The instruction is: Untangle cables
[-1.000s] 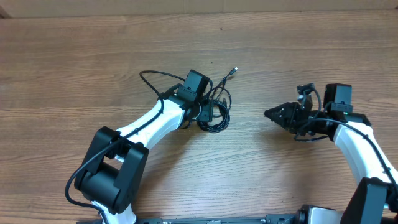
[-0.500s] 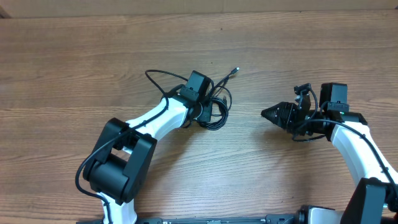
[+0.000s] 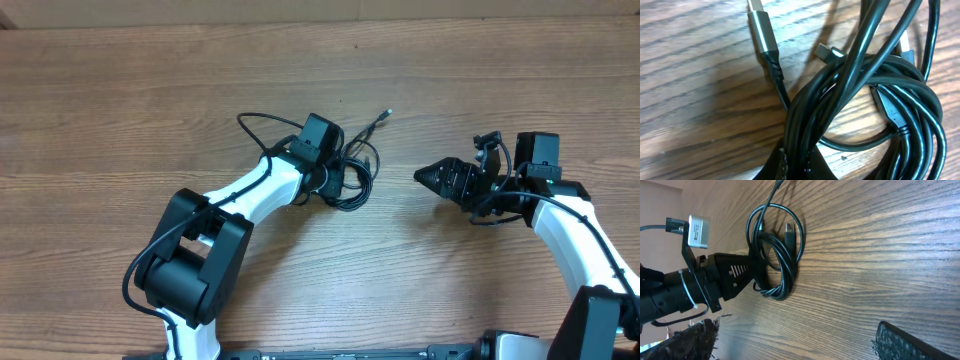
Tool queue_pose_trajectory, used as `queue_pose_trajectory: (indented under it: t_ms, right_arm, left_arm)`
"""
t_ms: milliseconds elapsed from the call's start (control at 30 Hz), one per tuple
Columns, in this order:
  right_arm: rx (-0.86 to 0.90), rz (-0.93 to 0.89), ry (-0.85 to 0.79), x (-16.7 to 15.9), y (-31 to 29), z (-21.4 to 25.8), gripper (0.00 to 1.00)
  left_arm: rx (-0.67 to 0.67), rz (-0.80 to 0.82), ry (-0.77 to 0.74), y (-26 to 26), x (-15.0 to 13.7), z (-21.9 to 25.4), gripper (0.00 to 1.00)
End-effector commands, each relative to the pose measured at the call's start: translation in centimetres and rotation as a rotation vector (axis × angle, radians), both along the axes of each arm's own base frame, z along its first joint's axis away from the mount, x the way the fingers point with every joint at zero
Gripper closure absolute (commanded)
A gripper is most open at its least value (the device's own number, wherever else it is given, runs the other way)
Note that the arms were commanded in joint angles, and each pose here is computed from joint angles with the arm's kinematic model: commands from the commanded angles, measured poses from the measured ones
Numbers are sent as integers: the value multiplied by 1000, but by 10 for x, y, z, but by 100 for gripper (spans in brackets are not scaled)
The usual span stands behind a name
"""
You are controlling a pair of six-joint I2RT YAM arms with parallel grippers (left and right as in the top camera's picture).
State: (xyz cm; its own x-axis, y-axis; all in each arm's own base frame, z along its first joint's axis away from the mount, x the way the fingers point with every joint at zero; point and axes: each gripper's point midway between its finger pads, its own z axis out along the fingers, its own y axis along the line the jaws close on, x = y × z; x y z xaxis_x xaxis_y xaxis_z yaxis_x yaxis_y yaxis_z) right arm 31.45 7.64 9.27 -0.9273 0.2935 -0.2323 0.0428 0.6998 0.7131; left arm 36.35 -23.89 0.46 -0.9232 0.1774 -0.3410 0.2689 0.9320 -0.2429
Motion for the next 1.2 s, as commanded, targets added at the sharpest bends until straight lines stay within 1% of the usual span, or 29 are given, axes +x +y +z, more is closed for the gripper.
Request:
queue_pose_trajectory:
  t_ms: [0,100,300,433,567,733,767,800,833,933,1033,1100,1167]
  right_arm:
    - [-2,12,-13,-1,3,1,0]
    - [3,5,-3,-1,3,1,0]
    - [23,-15,13,1,7,3,0]
    - [30,29,17,-4,21,3,0]
    - [24,95,-3,-7,42,5,0]
    - [24,183,-82,-5,69,12,0]
    - [24,199,-101,-4,74,14,2]
    - [21,207,-114,-3,78,15,8]
    - [15,196,-113,-1,79,15,12]
    - [-32,98,-69,7,77,8,21]
    - [-89,93,-98,11,83,5,26]
    - [-129,114,-135,13,92,5,27]
    - [-223,110,-174,16,94,-1,27]
  left_arm:
    - [-24,-95,42,-9,-12,-10,96]
    - [-37,-93,27,-8,-8,3,96]
    - [-81,-88,-59,-10,2,56,96]
    - [-104,-88,-103,-10,1,81,96]
    - [-119,-89,-115,-10,-2,94,96]
    - [-117,-92,-96,-9,-6,92,96]
    - [-116,-93,-91,-9,-7,92,96]
    - [-121,-96,-87,-9,-8,92,96]
    - [-131,-101,-82,-11,-9,92,96]
    - [-177,-126,-64,-19,-14,96,96]
    - [-231,-147,-42,-27,-19,100,96]
    - [-238,-128,-32,-27,-19,100,96]
    - [-243,-118,-24,-28,-20,100,96]
